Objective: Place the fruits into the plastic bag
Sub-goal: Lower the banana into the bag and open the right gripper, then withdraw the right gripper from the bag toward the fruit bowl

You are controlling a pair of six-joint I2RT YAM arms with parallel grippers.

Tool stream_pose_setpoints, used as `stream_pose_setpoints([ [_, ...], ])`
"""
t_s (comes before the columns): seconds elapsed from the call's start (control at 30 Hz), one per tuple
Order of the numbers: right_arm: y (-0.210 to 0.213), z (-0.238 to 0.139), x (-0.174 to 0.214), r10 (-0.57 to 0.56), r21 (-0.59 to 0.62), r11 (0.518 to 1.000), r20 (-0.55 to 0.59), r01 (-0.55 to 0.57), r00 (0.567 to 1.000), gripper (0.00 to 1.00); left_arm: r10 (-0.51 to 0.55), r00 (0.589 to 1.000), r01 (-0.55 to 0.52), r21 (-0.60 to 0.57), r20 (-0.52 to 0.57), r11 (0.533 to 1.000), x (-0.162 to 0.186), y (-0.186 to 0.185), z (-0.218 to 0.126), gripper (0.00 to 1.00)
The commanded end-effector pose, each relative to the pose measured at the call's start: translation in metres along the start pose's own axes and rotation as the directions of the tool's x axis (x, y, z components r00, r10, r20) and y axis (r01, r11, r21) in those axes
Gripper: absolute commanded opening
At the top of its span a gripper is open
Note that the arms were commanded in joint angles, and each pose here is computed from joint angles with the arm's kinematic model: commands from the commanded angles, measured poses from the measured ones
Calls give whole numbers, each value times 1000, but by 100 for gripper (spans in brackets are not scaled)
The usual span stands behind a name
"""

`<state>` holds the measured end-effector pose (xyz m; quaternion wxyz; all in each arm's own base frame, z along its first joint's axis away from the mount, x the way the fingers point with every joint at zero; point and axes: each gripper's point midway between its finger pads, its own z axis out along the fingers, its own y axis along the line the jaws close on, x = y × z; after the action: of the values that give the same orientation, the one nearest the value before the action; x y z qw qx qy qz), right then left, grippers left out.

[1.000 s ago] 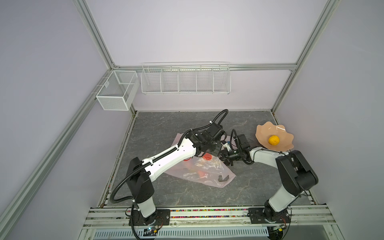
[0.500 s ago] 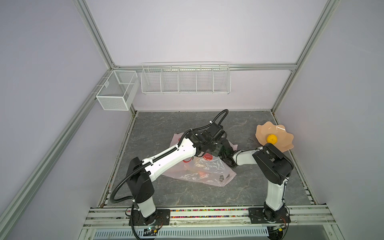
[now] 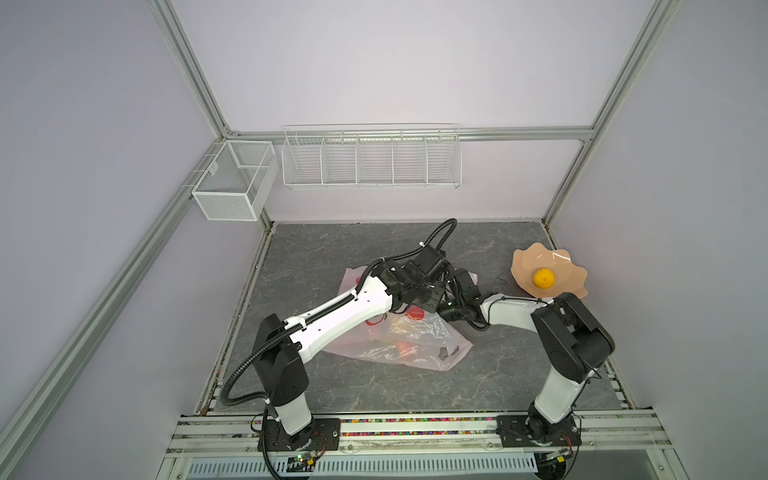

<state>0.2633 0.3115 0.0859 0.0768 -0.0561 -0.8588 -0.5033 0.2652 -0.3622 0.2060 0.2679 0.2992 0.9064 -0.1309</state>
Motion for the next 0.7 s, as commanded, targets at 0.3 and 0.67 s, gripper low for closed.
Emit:
stream_pose_setpoints([
  [0.3, -26, -63, 19, 21, 141, 990, 47, -27, 999, 83, -12, 1000, 12, -29, -4, 999, 5, 9, 1, 0],
  [0.67, -71, -140, 29, 103, 254, 957, 162, -142, 981, 82, -10, 1000, 10, -25, -7, 1000, 6, 8, 3, 0],
])
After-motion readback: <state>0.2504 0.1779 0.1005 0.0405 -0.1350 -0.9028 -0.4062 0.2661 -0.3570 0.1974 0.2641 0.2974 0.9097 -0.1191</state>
